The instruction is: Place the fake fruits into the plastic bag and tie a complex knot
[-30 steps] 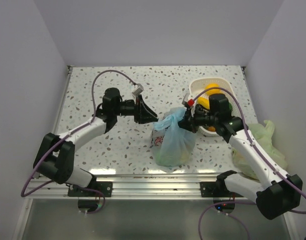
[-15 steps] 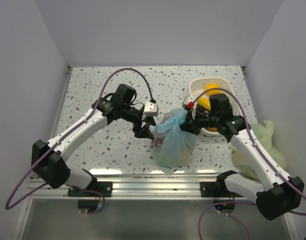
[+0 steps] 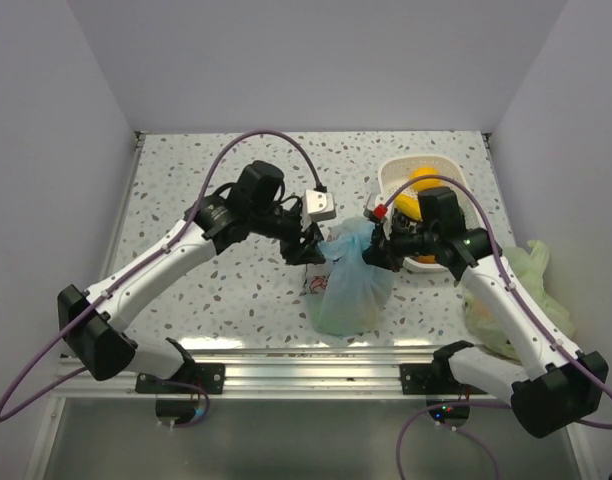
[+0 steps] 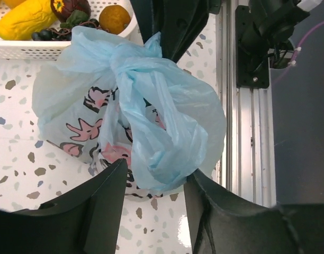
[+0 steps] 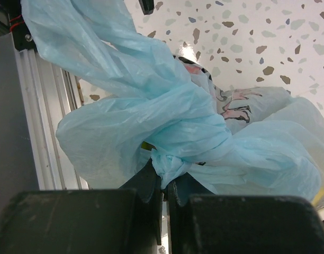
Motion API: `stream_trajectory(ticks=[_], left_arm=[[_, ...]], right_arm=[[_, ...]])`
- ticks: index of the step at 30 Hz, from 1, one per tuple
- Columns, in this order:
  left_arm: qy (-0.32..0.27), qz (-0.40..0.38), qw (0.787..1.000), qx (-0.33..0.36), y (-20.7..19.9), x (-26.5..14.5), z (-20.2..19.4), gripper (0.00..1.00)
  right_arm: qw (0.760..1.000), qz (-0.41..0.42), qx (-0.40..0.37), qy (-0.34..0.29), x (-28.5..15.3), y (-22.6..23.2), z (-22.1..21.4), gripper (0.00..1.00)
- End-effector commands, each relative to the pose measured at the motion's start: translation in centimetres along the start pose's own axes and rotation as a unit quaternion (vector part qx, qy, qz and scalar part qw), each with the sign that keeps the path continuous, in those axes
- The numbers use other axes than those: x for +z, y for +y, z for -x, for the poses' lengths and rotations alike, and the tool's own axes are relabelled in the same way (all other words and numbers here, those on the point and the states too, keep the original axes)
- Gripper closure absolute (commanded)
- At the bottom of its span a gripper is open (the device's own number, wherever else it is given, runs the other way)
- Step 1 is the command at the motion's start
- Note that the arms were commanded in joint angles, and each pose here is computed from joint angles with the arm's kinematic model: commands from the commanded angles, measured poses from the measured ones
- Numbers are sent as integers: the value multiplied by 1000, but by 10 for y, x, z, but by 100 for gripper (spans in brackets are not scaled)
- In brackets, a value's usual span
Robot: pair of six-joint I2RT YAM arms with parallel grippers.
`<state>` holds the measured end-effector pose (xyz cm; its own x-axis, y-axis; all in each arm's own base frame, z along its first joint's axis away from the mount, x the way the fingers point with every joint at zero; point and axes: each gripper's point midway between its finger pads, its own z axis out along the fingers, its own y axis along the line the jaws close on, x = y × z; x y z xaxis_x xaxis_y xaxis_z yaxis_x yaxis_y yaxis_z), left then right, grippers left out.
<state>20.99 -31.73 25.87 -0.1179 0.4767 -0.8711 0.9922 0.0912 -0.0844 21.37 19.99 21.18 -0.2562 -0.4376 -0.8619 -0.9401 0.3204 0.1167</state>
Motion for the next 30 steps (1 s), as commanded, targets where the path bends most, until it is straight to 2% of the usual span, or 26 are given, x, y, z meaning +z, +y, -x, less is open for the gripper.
stream_trajectory(ticks=[1,4,6,7,8,13,18,19,20,24,27,30], left_arm=[[-12,26,999,-24,15,8,14,50],[-13,21,999,-30,14,12,11,54],[-16,19,999,-37,15,15,10,53],[-14,15,999,-41,15,17,9,41],[-14,0,999,-40,10,18,9,38],[-18,-42,999,-20,-7,14,10,25],[-12,-65,998,2,-17,11,10,22],[-13,-71,997,7,-19,10,13,12],[-5,-84,996,15,-26,11,10,10],[3,-89,996,31,-31,14,13,11],[5,-84,996,32,-29,17,15,17],[19,-64,998,21,-18,23,12,37]], right_arm=[[1000,16,-20,-18,-8,8,18,100],[1000,15,-22,-14,-10,9,17,100],[1000,16,-22,-13,-11,10,17,100],[1000,17,-22,-12,-11,11,16,100],[1000,17,-22,-12,-10,10,17,100],[1000,16,-21,-10,-9,9,14,100],[1000,16,-14,-2,-6,6,10,100],[1000,15,-15,-1,-6,6,10,100],[1000,16,-13,-1,-5,5,10,100],[1000,14,-13,1,-6,4,9,100],[1000,16,-13,3,-5,5,8,100],[1000,21,-16,2,-8,9,9,100]])
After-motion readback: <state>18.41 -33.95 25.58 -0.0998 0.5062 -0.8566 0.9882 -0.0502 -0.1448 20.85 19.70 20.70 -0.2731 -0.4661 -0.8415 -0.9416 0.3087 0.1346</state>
